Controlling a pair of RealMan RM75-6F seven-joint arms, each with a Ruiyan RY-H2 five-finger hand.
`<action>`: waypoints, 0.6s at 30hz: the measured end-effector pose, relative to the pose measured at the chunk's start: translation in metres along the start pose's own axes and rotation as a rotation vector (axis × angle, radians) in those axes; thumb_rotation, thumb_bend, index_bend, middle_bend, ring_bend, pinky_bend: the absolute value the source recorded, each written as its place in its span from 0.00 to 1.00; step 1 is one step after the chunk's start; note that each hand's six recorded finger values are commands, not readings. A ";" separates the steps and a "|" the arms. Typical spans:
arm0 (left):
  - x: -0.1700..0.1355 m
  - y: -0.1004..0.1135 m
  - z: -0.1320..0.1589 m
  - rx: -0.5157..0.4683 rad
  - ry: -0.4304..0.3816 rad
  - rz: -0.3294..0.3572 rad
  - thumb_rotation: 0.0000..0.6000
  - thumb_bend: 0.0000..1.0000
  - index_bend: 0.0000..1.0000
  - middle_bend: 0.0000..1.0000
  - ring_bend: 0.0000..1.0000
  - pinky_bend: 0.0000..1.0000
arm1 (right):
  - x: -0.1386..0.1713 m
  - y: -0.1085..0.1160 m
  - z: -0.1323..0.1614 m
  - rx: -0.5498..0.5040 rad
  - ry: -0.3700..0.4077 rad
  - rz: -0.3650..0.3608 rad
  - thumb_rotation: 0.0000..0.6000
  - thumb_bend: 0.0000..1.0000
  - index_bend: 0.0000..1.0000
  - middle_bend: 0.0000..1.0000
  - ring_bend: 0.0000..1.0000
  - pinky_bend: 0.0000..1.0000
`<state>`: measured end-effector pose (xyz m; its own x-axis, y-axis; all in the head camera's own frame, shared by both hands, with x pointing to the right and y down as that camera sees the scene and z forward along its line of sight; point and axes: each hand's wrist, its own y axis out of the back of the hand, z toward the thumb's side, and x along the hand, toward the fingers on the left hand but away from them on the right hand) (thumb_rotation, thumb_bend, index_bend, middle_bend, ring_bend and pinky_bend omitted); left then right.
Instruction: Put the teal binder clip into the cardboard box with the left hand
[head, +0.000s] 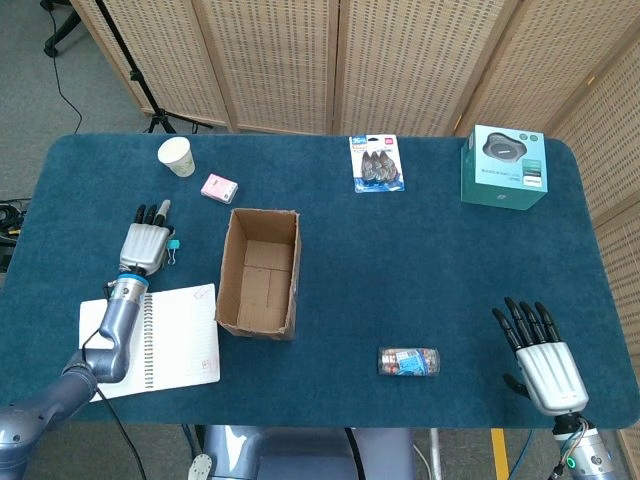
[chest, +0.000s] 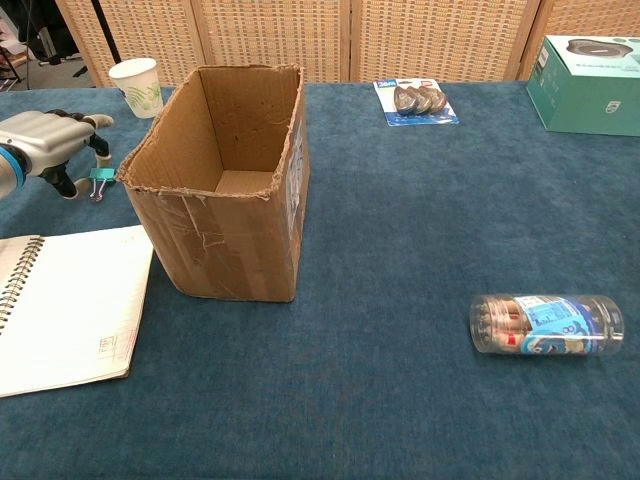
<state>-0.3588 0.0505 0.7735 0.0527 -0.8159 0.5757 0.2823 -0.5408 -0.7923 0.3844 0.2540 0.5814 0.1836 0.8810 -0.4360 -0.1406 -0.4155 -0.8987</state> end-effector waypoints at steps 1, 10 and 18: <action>0.000 0.001 0.000 -0.002 0.000 0.004 1.00 0.48 0.53 0.00 0.00 0.00 | 0.000 0.000 0.000 0.000 0.000 0.000 1.00 0.16 0.00 0.00 0.00 0.00; -0.004 0.017 -0.008 -0.030 -0.002 0.054 1.00 0.48 0.55 0.00 0.00 0.00 | 0.000 -0.001 0.001 0.004 0.001 0.001 1.00 0.16 0.00 0.00 0.00 0.00; -0.017 0.038 -0.016 -0.074 -0.015 0.119 1.00 0.48 0.56 0.00 0.00 0.00 | 0.000 -0.001 0.001 0.005 0.000 0.001 1.00 0.16 0.00 0.00 0.00 0.00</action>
<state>-0.3643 0.0411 0.7303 0.0962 -0.8723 0.4795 0.2017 -0.4546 -0.8675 0.3839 0.2549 0.5819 0.1831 0.8807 -0.4370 -0.1454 -0.4153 -0.8980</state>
